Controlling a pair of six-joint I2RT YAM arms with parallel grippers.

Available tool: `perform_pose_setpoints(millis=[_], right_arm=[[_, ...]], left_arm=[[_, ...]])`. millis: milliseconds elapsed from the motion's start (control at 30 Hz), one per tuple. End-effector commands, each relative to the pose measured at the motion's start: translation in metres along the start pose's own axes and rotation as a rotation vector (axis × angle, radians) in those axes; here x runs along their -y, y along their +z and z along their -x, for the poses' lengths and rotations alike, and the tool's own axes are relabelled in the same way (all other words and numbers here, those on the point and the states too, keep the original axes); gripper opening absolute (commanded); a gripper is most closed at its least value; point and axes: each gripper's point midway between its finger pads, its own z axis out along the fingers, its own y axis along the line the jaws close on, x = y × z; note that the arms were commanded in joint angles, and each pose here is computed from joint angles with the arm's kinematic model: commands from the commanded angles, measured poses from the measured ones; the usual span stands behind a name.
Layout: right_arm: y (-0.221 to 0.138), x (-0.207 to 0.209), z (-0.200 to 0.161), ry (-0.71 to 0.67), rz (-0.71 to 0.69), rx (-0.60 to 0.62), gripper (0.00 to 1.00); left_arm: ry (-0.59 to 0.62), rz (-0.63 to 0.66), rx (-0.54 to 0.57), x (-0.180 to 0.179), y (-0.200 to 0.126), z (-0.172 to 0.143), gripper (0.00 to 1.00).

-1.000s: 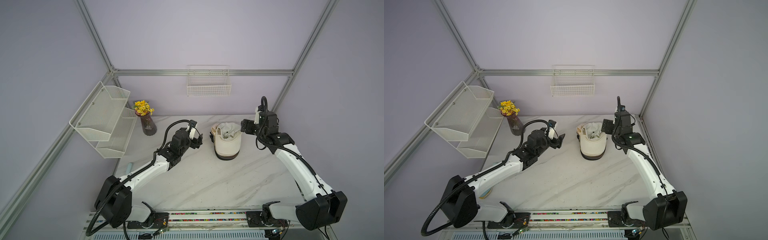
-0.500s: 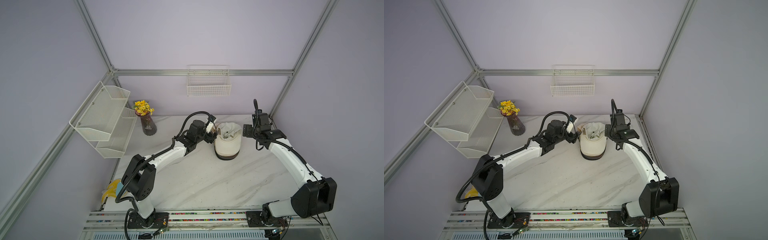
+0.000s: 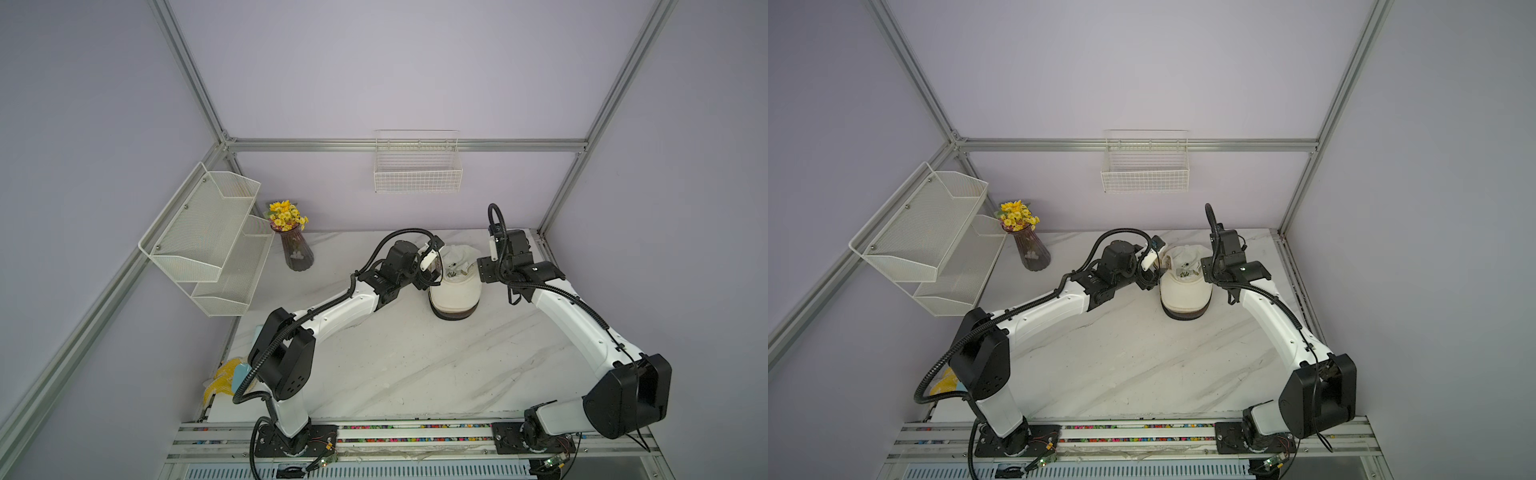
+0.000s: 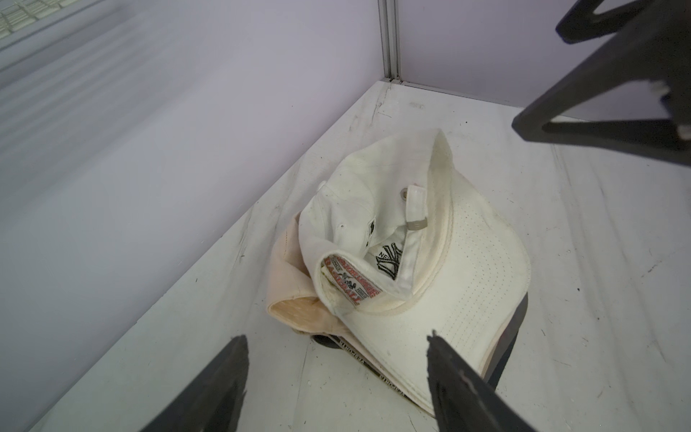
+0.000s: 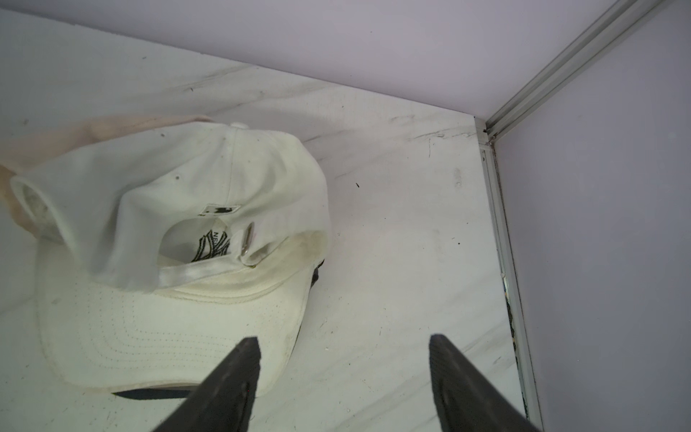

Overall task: Open the adjustable buckle of the baseball cap
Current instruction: Pick up the baseball cap.

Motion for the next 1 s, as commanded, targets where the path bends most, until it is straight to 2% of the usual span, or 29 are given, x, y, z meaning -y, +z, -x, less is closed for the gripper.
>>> perform_pose_setpoints(millis=[0,133,200,300,700,967], right_arm=[[0.008,0.005,-0.002,-0.146,-0.090,-0.002,0.76],[0.008,0.007,0.006,-0.351,-0.192,0.018,0.77],[0.007,0.002,0.008,-0.453,-0.205,0.031,0.77],[0.011,-0.006,0.015,-0.535,-0.196,0.079,0.76],[0.040,-0.036,-0.009,-0.750,-0.077,0.045,0.73],[0.054,-0.041,-0.011,-0.812,-0.090,0.045,0.73]], left_arm=[[0.010,0.051,0.049,-0.012,-0.018,0.015,0.75],[0.003,0.089,0.062,-0.018,-0.026,0.015,0.75],[-0.004,0.096,0.069,-0.019,-0.029,0.013,0.75],[-0.017,0.096,0.074,-0.018,-0.032,0.009,0.75],[-0.041,0.109,0.077,-0.025,-0.045,0.001,0.74],[-0.061,0.111,0.083,-0.027,-0.048,-0.002,0.74]])
